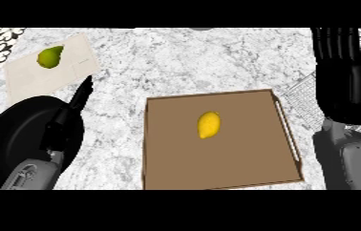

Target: Pick the lemon from the tray and place it in the tiered basket

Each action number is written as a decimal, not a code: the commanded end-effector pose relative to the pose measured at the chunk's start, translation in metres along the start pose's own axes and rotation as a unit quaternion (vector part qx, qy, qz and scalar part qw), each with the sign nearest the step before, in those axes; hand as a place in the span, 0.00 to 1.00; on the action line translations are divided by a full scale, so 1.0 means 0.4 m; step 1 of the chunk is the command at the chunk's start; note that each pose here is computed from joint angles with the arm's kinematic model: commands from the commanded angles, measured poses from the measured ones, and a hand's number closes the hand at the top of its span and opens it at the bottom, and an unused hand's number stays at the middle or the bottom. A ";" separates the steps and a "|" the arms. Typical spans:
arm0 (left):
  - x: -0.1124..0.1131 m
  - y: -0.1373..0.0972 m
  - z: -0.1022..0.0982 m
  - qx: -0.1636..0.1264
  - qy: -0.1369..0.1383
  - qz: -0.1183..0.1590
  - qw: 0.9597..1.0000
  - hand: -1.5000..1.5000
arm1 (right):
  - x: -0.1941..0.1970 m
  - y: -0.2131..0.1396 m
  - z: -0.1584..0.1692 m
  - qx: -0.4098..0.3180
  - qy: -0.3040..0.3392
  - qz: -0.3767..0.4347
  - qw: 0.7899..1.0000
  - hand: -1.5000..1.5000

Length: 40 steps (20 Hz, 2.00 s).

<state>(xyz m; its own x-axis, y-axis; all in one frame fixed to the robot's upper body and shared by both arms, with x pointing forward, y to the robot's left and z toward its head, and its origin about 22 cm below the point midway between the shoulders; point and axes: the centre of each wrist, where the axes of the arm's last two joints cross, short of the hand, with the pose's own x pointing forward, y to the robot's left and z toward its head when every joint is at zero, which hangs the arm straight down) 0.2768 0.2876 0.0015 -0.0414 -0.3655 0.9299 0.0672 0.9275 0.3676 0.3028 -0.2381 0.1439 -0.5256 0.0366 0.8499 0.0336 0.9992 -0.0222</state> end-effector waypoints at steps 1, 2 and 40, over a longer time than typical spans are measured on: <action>0.045 -0.061 0.021 0.010 -0.004 0.021 1.000 0.50 | -0.007 -0.010 0.010 -0.024 0.018 -0.004 1.000 1.00; 0.031 -0.029 0.008 0.028 -0.004 0.027 0.999 0.50 | -0.033 -0.043 0.070 -0.043 0.025 -0.023 0.999 1.00; 0.164 -0.222 -0.020 0.035 -0.038 0.090 0.995 0.50 | 0.304 0.060 0.181 0.235 0.297 0.449 0.809 0.00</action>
<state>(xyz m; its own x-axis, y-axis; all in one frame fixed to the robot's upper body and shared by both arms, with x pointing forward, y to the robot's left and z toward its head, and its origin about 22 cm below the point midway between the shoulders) 0.2774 0.1932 0.0323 -0.1035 -0.1917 0.9760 -0.0168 0.9814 0.1910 0.1752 -0.2336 0.1939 -0.0133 0.8275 0.5613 -0.1993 0.5479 -0.8124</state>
